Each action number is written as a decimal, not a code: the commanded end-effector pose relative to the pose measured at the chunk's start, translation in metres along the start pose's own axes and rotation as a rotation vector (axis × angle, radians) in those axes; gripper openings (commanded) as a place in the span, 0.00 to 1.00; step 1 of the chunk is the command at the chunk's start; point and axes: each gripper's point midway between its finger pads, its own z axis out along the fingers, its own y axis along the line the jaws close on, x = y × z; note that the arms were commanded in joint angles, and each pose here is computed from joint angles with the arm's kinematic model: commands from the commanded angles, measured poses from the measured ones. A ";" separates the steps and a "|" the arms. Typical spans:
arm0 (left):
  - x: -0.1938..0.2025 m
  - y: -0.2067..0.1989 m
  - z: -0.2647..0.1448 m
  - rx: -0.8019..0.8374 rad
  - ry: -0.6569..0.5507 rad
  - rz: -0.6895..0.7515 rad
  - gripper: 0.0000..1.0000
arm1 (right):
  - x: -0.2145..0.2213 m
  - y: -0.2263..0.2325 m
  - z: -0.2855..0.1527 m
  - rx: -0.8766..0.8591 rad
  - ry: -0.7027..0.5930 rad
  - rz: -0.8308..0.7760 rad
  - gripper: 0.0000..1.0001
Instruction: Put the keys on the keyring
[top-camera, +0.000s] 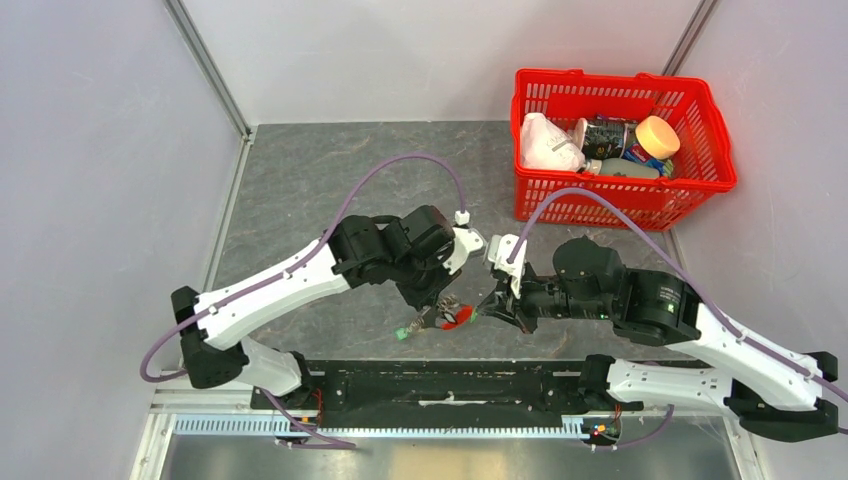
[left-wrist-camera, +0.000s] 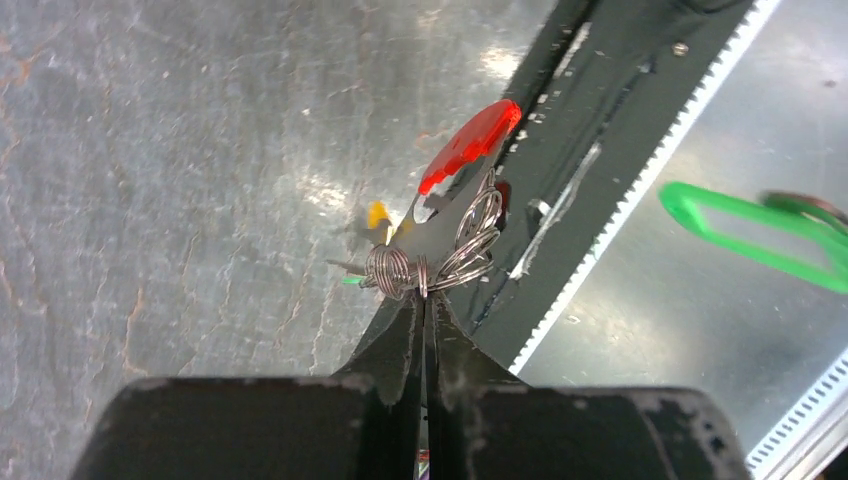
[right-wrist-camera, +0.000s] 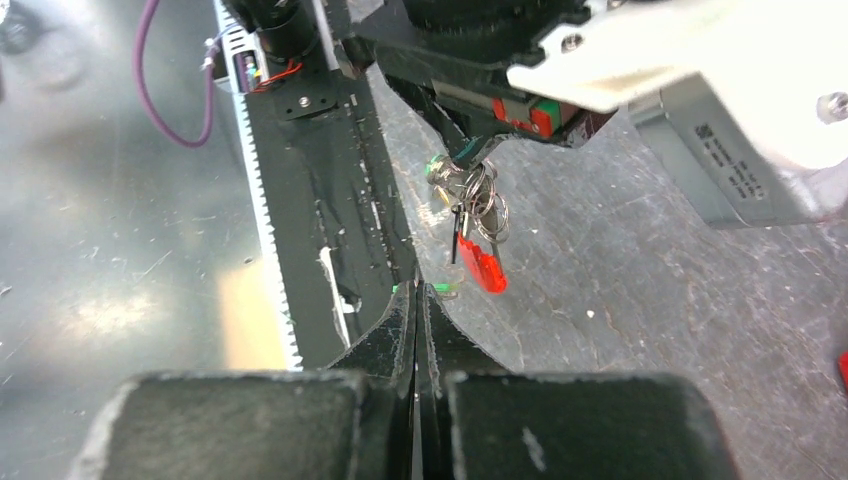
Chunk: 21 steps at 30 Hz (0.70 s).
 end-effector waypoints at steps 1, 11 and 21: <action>-0.013 -0.035 -0.024 0.181 -0.126 0.153 0.02 | -0.017 0.019 -0.016 -0.098 -0.060 -0.029 0.00; 0.001 -0.093 -0.060 0.432 -0.262 0.435 0.02 | -0.023 0.039 -0.034 -0.207 -0.088 -0.054 0.00; 0.023 -0.131 -0.099 0.679 -0.377 0.620 0.02 | -0.035 0.064 -0.057 -0.353 -0.090 -0.108 0.00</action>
